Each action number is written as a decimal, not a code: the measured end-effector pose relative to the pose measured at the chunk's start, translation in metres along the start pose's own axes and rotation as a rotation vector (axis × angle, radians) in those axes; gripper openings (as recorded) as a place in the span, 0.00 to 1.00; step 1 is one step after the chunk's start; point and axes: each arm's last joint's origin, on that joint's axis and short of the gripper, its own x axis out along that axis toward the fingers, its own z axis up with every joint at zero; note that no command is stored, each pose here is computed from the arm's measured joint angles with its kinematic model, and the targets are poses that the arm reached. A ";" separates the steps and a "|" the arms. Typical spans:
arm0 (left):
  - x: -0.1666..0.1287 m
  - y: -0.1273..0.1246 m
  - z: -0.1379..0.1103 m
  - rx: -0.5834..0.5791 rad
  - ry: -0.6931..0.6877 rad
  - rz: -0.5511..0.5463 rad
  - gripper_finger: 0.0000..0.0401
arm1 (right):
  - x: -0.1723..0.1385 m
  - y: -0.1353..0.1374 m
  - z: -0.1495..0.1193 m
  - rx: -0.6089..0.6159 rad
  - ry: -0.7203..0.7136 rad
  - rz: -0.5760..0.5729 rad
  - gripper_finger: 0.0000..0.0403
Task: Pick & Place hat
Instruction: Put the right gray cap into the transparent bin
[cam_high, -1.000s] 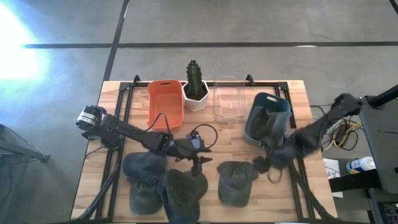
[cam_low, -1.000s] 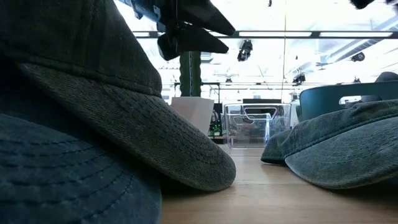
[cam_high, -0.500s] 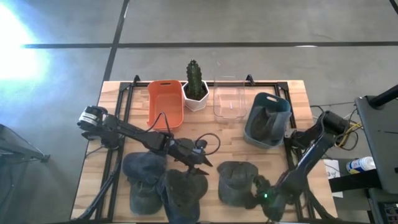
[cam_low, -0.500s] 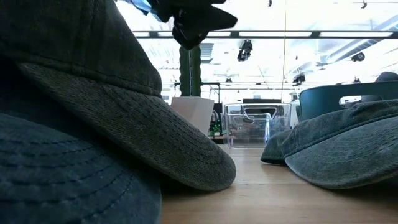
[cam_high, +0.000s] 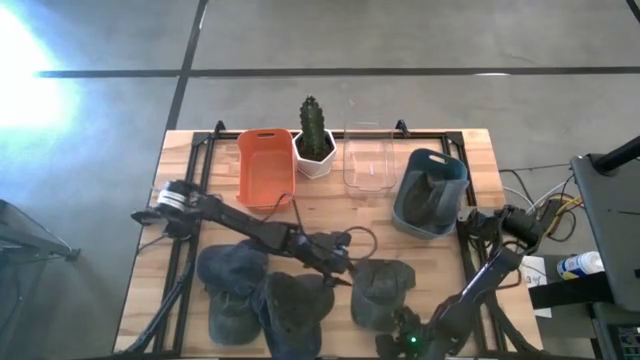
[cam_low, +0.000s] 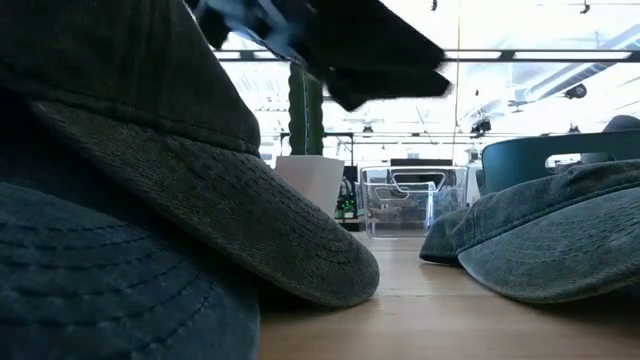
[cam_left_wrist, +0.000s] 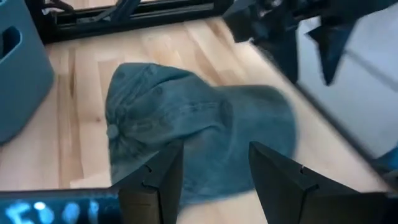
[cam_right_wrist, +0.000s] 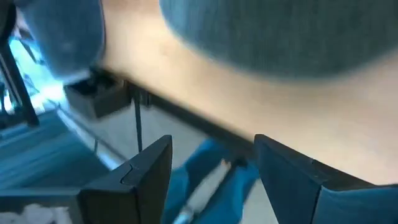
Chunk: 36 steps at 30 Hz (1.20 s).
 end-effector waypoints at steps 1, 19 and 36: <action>0.006 0.002 -0.001 0.016 0.015 0.010 0.43 | 0.005 0.001 0.001 0.002 -0.020 0.008 0.55; 0.061 0.048 -0.036 0.008 0.199 -0.089 0.43 | 0.006 -0.001 0.025 -0.043 -0.228 -0.011 0.55; 0.065 0.006 -0.040 -0.153 0.286 -0.165 0.43 | -0.018 -0.003 0.058 -0.030 -0.277 -0.012 0.55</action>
